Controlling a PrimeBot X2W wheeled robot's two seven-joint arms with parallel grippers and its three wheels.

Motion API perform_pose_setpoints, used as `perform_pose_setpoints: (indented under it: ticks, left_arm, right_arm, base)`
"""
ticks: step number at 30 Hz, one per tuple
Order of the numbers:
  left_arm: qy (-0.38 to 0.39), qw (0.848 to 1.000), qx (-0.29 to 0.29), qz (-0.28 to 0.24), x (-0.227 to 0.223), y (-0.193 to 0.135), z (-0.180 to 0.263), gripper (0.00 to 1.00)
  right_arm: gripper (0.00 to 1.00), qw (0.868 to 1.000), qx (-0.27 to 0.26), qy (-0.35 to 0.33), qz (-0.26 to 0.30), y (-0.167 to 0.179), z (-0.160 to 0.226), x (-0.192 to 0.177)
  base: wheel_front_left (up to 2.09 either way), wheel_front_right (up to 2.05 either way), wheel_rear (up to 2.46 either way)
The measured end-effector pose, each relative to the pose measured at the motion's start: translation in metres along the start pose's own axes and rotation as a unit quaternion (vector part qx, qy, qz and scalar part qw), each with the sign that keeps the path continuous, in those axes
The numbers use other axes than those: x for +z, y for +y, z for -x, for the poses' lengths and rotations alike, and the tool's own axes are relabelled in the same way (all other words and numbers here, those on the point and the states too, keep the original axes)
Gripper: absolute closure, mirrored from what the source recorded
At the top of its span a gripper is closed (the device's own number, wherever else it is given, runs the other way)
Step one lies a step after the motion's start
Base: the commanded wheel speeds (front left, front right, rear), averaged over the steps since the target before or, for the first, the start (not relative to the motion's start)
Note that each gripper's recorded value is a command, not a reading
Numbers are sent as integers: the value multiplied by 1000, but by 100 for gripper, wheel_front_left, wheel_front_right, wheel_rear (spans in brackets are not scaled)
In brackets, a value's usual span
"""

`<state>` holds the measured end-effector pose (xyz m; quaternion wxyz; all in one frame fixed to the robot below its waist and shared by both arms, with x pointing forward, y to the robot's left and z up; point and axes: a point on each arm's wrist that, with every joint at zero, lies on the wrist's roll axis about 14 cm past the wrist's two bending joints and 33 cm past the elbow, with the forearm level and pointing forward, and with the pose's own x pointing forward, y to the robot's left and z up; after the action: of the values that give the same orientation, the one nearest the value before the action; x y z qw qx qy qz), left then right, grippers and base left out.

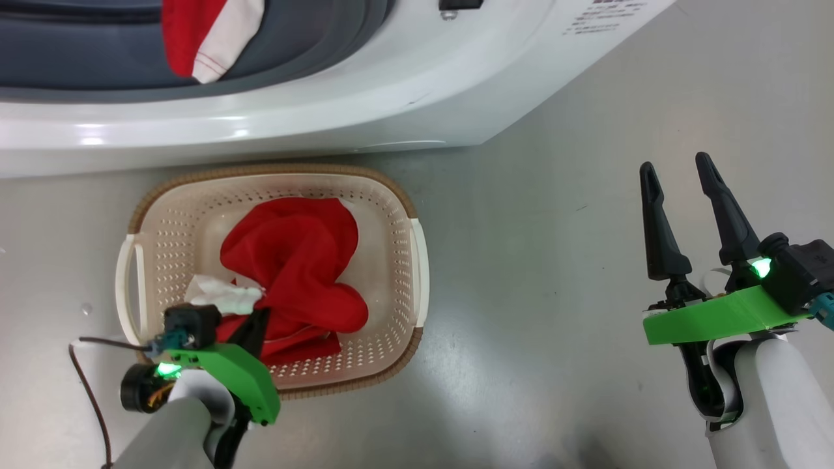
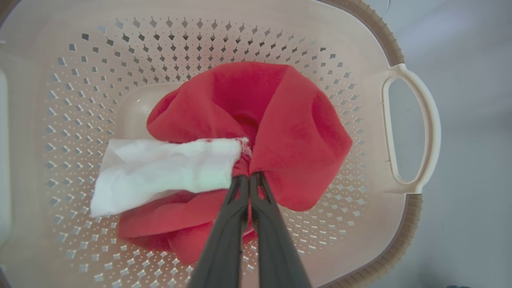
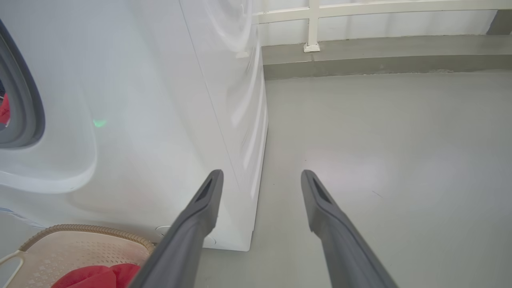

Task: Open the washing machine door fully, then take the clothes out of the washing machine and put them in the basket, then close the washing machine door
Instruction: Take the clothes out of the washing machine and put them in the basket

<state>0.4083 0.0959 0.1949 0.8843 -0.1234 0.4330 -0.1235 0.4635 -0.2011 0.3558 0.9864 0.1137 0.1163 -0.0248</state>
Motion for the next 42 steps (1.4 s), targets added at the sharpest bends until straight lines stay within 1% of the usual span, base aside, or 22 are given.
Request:
perform_pose_setpoints:
  ticks: [1,2,3,4,5,16,24,32,42]
  left_arm:
    - [1,1000,1,-2,1,1,-2,96]
    - [2,1000,2,-3,1,3,-3,74]
    - [3,1000,4,-4,2,5,-3,57]
    - [3,1000,7,-2,2,8,-4,25]
    - [3,1000,10,1,4,10,-5,0]
    - [-14,1000,12,4,18,13,-6,0]
    - [-76,997,15,8,61,15,7,0]
    - [-137,990,25,4,90,18,38,0]
    - [-225,973,37,-18,128,15,88,0]
  right_arm:
    - [0,1000,0,2,0,0,0,-2]
    - [0,1000,0,3,0,0,-1,-3]
    - [0,1000,0,5,0,0,-1,-4]
    - [0,1000,0,6,0,0,-2,-5]
    - [0,1000,0,6,0,0,-2,-6]
    - [0,1000,4,-4,-1,3,-7,1]
    - [0,1000,12,-22,-3,9,-3,18]
    - [0,999,19,-44,-6,17,8,40]
    - [0,998,22,-53,-9,21,39,53]
  base:
    - [0,0,0]
    - [0,0,0]
    - [0,0,0]
    - [0,0,0]
    - [0,0,0]
    - [0,0,0]
    - [0,0,0]
    - [0,0,0]
    - [0,0,0]
